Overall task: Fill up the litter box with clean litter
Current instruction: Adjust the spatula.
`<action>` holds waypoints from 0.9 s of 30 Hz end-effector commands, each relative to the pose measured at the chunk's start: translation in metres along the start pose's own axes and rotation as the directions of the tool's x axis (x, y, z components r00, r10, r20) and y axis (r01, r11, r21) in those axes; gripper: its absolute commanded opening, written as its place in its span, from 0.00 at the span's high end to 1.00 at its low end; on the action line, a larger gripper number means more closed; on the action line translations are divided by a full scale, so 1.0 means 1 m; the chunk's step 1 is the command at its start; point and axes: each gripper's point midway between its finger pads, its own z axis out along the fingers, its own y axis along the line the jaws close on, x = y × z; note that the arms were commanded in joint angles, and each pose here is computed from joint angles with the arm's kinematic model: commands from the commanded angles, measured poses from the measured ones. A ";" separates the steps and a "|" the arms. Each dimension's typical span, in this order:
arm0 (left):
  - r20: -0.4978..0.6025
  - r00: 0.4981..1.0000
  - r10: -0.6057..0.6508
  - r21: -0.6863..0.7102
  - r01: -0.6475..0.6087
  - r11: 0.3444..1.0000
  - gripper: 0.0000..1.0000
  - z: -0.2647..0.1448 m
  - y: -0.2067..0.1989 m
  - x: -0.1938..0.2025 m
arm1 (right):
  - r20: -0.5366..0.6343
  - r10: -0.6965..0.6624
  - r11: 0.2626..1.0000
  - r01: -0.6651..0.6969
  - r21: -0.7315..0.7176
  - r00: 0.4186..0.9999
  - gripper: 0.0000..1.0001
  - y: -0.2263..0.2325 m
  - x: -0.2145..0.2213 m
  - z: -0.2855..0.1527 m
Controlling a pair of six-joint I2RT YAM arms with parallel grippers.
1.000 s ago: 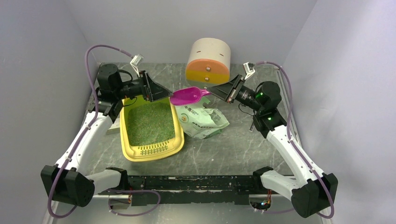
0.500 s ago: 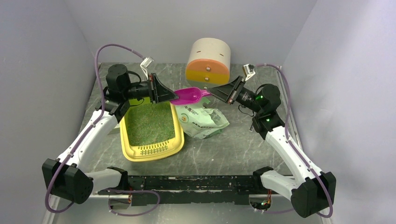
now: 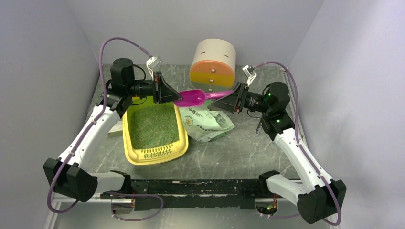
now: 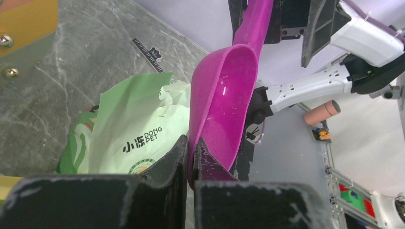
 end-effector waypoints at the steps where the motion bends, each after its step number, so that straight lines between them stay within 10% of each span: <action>1: -0.035 0.994 0.103 0.063 -0.100 0.993 0.95 -0.003 -0.011 -0.003 | -0.037 -0.055 0.997 0.053 -0.049 0.998 0.28 0.014 0.005 -0.009; 16: -0.061 0.991 0.118 0.113 -0.110 0.987 0.95 0.000 -0.015 -0.003 | -0.025 -0.009 0.998 0.008 -0.064 1.000 0.21 0.005 -0.007 -0.022; 27: -0.094 0.989 0.113 0.093 -0.104 0.990 0.95 0.010 -0.008 -0.001 | -0.056 0.036 0.997 -0.040 -0.069 0.998 0.46 -0.001 -0.004 -0.019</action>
